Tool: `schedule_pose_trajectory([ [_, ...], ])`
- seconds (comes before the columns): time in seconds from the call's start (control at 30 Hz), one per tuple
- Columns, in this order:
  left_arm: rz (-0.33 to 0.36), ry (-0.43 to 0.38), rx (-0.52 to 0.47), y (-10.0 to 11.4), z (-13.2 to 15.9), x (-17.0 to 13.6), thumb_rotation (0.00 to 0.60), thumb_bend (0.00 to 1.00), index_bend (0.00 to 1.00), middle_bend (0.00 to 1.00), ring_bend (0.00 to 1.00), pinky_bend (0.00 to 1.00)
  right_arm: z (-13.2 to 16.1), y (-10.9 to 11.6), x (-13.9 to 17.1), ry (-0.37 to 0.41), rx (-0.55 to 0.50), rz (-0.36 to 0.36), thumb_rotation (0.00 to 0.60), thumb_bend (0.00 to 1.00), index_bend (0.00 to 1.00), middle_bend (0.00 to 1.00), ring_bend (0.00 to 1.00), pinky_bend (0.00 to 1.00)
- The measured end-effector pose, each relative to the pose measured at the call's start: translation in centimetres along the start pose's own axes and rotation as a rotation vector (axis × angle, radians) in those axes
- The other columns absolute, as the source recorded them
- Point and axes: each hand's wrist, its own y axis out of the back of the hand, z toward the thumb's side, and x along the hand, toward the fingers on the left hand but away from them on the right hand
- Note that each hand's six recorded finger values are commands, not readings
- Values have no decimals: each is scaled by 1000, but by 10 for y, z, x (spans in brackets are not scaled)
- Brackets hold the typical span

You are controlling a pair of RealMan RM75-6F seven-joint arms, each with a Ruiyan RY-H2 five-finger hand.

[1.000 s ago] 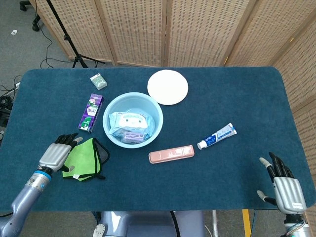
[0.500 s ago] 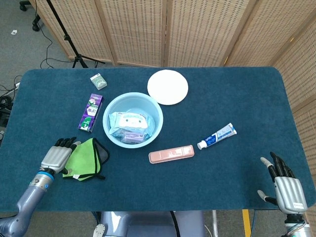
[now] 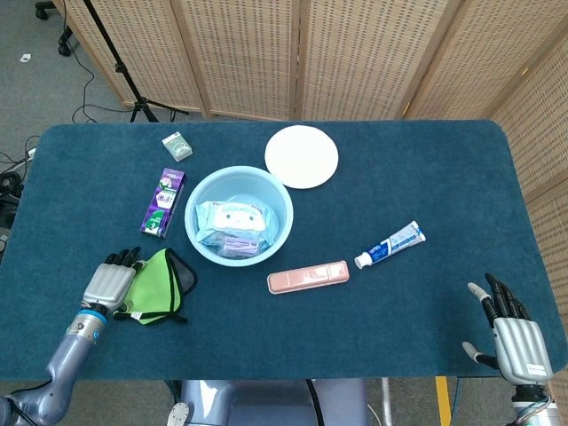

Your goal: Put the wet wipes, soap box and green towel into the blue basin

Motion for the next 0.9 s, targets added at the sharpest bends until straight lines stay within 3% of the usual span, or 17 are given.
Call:
schedule_pose_trajectory([
  [0.23,94,-9,30,2,10,3,600,348,661,317,380,398,-1,1,0,-1,-5,-4,600,182,135,0,0,169],
  [0.4,148,-12,30,6,12,2,600,380,756,387,449,451,-1,1,0,-1,-9,-3,600,182,135,0,0,169],
  [0.63,247,-20,-2,26,13,-1,600,401,792,420,474,465,-1,0,0,-2,-8,0,600,182,135,0,0,169],
  [0.9,358,-20,-82,64,15,-7,600,405,797,428,481,469,-1,1,0,-2,-12,0,600,182,135,0,0,169],
])
